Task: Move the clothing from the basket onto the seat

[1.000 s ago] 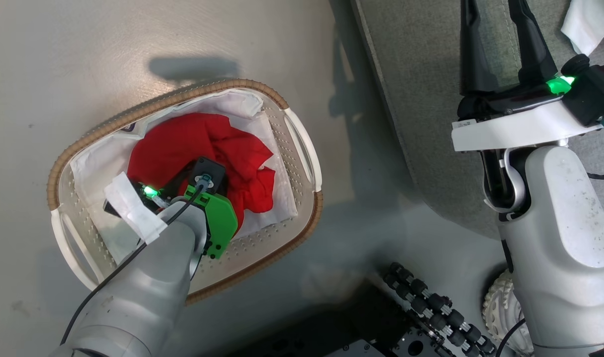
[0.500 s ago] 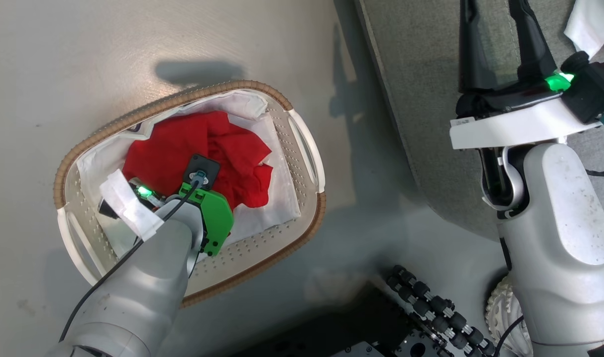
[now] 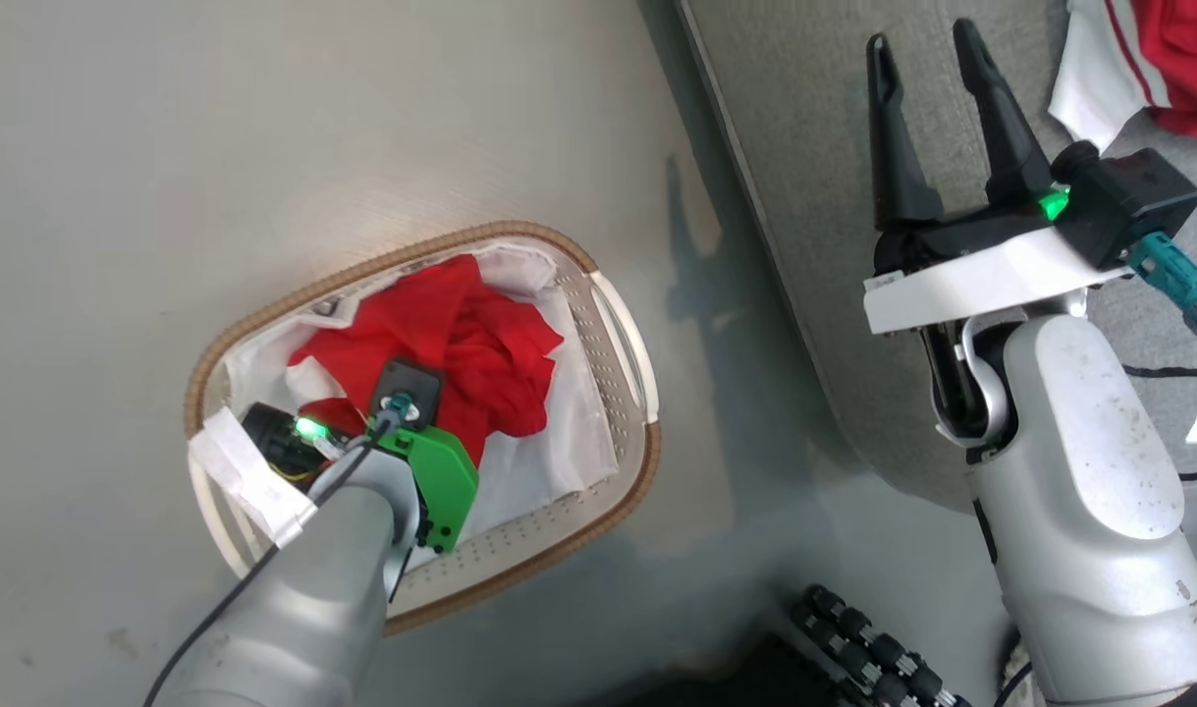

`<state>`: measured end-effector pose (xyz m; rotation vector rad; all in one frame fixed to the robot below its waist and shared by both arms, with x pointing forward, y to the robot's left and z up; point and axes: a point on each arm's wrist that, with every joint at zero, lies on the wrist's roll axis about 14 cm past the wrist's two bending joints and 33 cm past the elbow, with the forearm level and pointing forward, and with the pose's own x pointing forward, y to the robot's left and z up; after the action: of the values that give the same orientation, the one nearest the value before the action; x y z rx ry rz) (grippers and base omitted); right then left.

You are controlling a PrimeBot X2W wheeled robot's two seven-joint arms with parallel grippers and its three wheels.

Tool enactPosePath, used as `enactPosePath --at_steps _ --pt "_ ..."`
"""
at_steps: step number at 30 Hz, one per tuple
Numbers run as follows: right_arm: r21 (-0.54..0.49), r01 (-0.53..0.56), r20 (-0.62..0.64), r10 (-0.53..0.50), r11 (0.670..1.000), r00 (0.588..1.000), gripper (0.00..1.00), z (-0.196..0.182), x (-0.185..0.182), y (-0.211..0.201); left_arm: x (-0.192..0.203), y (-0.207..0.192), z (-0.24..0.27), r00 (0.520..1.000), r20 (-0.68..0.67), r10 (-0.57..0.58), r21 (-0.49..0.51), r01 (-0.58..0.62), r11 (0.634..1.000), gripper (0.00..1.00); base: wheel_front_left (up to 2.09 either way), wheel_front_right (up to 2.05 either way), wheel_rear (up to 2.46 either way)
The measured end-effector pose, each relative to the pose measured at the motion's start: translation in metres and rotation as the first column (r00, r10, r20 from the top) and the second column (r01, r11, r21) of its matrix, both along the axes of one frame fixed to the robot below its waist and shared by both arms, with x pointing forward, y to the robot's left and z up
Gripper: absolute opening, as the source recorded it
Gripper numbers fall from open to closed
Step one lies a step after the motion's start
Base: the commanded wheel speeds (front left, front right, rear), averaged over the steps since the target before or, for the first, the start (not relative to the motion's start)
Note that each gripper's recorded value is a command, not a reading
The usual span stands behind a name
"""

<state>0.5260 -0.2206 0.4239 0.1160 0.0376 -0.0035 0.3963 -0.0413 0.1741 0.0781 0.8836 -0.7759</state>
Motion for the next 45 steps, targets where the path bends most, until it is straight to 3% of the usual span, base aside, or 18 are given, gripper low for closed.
enactPosePath --at_steps 11,17,23,32,41,45 --pt "0.040 -0.032 0.018 0.031 0.999 0.999 1.00 0.026 -0.026 0.021 0.004 -0.002 0.084 0.983 0.145 0.109 -0.138 -0.089 0.986 0.00 0.00 0.00 0.00" --pt "0.063 -0.073 0.032 0.071 0.995 0.997 1.00 0.040 -0.047 0.040 0.013 0.005 0.143 0.943 0.267 0.200 -0.236 -0.137 0.962 0.00 0.00 0.00 0.00" --pt "0.080 -0.116 0.058 0.111 0.990 0.992 1.00 0.056 -0.064 0.059 0.024 0.015 0.209 0.868 0.405 0.288 -0.336 -0.151 0.930 0.00 0.00 0.00 0.00" --pt "0.102 -0.156 0.078 0.149 0.982 0.986 1.00 0.070 -0.097 0.076 0.026 0.034 0.311 0.713 0.582 0.392 -0.465 -0.103 0.879 0.00 0.00 0.00 0.00" --pt "0.105 -0.205 0.099 0.195 0.973 0.976 1.00 0.081 -0.121 0.094 0.011 0.052 0.373 0.589 0.668 0.454 -0.523 -0.062 0.850 0.00 0.00 0.00 0.00" --pt "0.076 -0.292 0.120 0.282 0.953 0.952 1.00 0.089 -0.125 0.120 0.005 0.056 0.385 0.564 0.681 0.466 -0.534 -0.053 0.844 0.00 0.00 0.00 0.00"
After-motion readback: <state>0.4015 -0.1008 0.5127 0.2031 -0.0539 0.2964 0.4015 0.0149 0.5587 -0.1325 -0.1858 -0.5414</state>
